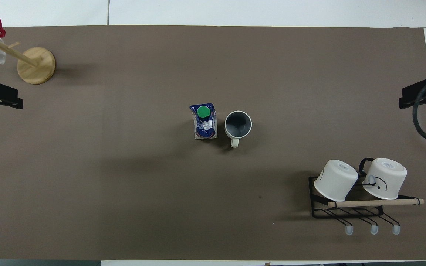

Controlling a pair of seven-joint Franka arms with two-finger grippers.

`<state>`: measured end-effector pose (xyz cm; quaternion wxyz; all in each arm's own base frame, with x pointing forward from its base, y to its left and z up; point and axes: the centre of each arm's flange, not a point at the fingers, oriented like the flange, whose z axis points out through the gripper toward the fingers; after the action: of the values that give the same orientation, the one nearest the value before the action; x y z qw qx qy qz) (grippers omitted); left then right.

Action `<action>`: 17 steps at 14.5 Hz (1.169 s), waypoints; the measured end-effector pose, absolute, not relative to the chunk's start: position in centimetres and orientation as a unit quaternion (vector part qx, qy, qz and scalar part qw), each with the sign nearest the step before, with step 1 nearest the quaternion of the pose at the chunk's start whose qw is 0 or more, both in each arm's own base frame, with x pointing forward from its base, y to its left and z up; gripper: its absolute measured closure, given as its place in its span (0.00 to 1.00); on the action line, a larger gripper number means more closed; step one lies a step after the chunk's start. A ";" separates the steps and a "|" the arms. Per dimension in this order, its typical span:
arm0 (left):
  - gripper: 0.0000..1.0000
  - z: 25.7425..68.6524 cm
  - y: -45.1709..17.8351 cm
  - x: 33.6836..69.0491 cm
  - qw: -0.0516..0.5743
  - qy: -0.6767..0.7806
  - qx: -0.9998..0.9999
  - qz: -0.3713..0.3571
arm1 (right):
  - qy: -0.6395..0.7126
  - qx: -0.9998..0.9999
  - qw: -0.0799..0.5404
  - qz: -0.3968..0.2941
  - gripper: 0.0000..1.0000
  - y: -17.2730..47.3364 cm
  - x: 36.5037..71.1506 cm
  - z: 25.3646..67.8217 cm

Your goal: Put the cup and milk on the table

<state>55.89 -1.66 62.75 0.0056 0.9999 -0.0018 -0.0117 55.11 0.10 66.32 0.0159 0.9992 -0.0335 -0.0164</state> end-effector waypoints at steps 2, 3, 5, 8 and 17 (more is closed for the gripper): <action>0.00 62.3 -1.8 55.2 0.006 -0.002 1.000 -0.018 | -0.033 0.999 0.015 -0.016 0.00 0.1 55.1 66.3; 0.00 62.2 -1.8 54.9 0.006 -0.001 1.000 -0.020 | -0.033 0.999 0.015 -0.016 0.00 0.1 55.1 66.3; 0.00 62.3 -1.8 54.6 0.006 0.003 1.000 -0.020 | -0.029 0.999 0.015 -0.016 0.00 0.1 55.1 66.3; 0.00 62.4 -1.8 54.5 0.006 0.003 1.000 -0.019 | -0.023 0.999 0.014 -0.017 0.00 0.1 55.1 66.3; 0.00 62.6 -1.9 54.7 0.008 0.004 1.000 -0.006 | -0.023 0.999 0.014 -0.017 0.00 0.1 55.1 66.3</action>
<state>54.75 -1.87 62.60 0.0081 0.9999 0.0036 -0.0064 55.10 0.08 66.32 0.0145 0.9995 -0.0234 -0.0168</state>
